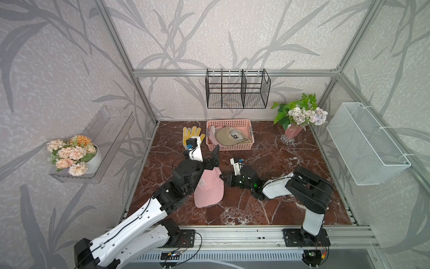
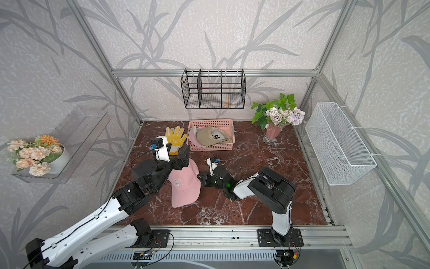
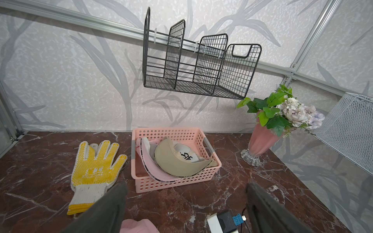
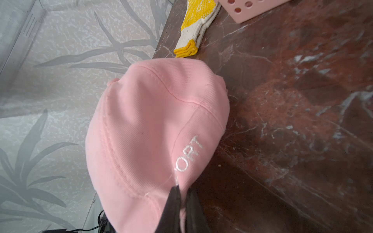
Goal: Turn the baseball cap inside out
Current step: Place the baseball cap at the center of the board, then pick up the baseball cap from the basket.
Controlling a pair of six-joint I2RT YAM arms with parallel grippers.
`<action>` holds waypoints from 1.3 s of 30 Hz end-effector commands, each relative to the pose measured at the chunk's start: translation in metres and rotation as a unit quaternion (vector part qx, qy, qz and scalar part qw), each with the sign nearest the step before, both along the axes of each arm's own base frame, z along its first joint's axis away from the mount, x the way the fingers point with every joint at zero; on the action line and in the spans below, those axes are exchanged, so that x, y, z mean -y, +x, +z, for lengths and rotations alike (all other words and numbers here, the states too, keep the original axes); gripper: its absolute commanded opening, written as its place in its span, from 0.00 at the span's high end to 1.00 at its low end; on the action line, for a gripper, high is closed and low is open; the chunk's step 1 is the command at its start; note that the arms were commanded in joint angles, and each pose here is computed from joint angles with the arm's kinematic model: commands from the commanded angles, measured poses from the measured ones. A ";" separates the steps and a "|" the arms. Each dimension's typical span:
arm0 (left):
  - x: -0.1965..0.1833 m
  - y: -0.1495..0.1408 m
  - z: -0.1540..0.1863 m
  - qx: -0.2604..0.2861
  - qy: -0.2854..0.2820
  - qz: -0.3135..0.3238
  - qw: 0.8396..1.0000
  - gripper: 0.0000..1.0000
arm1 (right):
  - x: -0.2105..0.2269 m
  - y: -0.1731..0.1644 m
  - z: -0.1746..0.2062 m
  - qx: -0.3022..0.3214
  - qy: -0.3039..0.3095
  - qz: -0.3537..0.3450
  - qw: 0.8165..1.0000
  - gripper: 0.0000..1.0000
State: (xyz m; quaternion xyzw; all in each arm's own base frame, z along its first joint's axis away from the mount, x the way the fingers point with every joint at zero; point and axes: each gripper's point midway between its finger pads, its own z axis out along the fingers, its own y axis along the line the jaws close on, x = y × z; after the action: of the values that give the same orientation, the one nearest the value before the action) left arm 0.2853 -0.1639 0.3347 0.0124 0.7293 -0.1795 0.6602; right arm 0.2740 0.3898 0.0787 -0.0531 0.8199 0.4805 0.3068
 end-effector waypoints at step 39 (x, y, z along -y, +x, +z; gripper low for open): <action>0.031 0.125 -0.072 -0.138 0.055 -0.056 0.987 0.18 | 0.187 0.064 0.058 -0.011 -0.172 -0.137 0.976 0.35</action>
State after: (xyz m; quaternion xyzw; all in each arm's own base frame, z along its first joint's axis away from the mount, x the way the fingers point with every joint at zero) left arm 0.4003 -0.1886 0.2600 0.0441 0.8221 -0.1706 0.5413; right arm 0.3395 0.1937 0.1273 0.0353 0.8859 0.2667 0.3780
